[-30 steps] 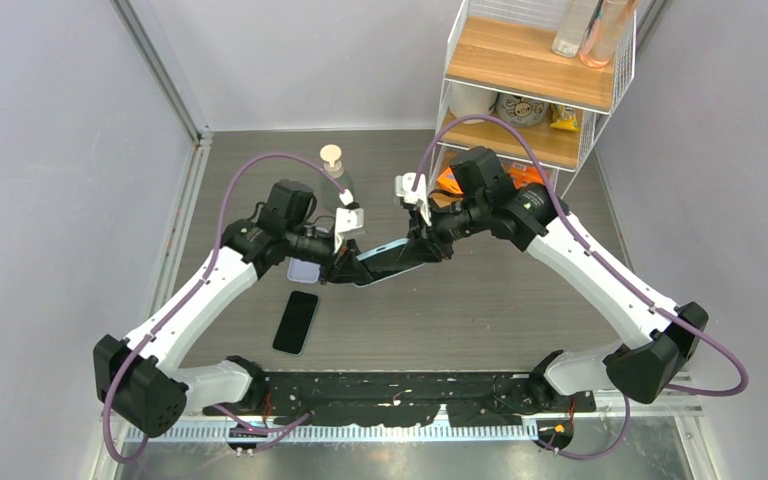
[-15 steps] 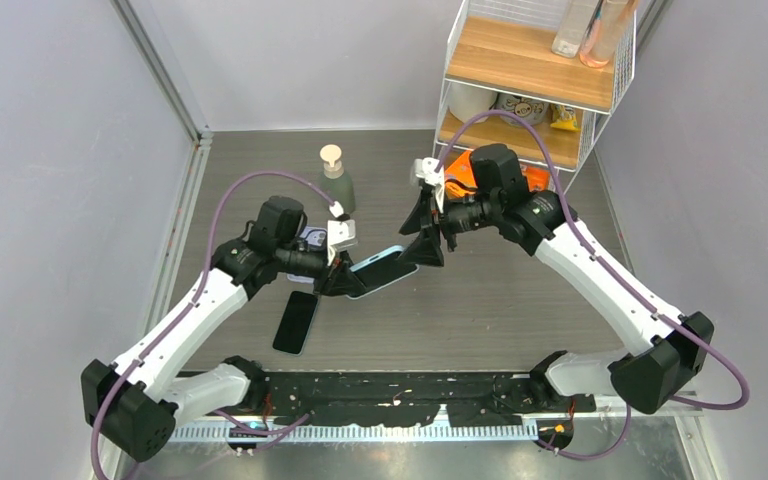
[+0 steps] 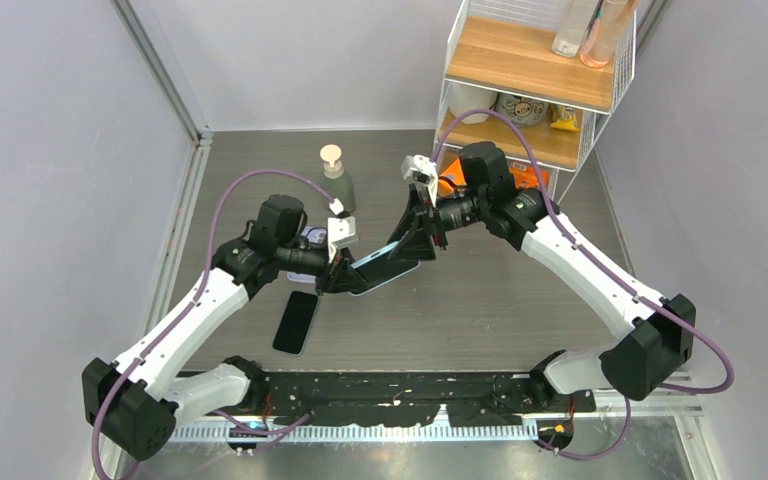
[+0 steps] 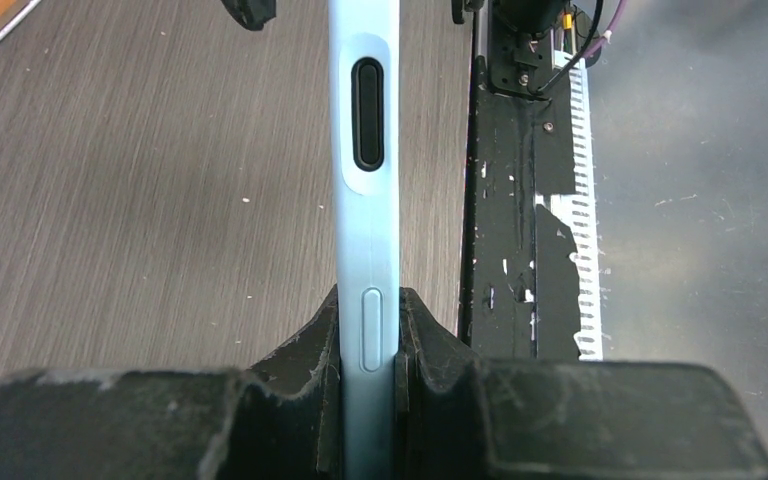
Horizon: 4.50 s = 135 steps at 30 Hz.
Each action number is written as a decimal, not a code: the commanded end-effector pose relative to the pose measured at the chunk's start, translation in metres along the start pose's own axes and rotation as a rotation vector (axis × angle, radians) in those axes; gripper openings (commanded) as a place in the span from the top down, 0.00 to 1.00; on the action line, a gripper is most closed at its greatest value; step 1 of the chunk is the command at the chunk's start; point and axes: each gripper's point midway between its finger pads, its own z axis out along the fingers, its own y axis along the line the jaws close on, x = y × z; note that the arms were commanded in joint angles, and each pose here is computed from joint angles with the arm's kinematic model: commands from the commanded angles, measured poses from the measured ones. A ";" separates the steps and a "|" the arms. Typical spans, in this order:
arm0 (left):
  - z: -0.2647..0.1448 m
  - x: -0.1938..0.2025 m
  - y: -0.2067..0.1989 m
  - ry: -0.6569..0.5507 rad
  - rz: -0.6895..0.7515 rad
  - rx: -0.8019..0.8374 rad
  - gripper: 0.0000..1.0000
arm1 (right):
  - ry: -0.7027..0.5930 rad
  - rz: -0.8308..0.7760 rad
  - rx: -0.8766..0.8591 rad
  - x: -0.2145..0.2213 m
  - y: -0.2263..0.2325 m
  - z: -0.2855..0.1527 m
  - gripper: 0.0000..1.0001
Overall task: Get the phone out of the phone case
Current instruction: Remove the phone case from the phone.
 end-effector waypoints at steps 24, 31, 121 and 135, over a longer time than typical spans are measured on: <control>-0.001 -0.009 0.004 0.084 0.375 -0.140 1.00 | -0.037 0.181 -0.253 0.006 0.013 0.016 0.95; -0.002 -0.008 -0.001 0.124 0.511 -0.175 1.00 | -0.045 0.203 -0.303 0.005 0.018 0.017 0.95; -0.036 -0.075 -0.030 -0.233 0.166 -0.017 1.00 | -0.034 -0.179 0.055 -0.019 0.015 -0.029 0.15; -0.032 -0.069 -0.024 -0.222 0.160 -0.020 1.00 | -0.027 -0.168 0.013 -0.018 0.020 -0.022 0.25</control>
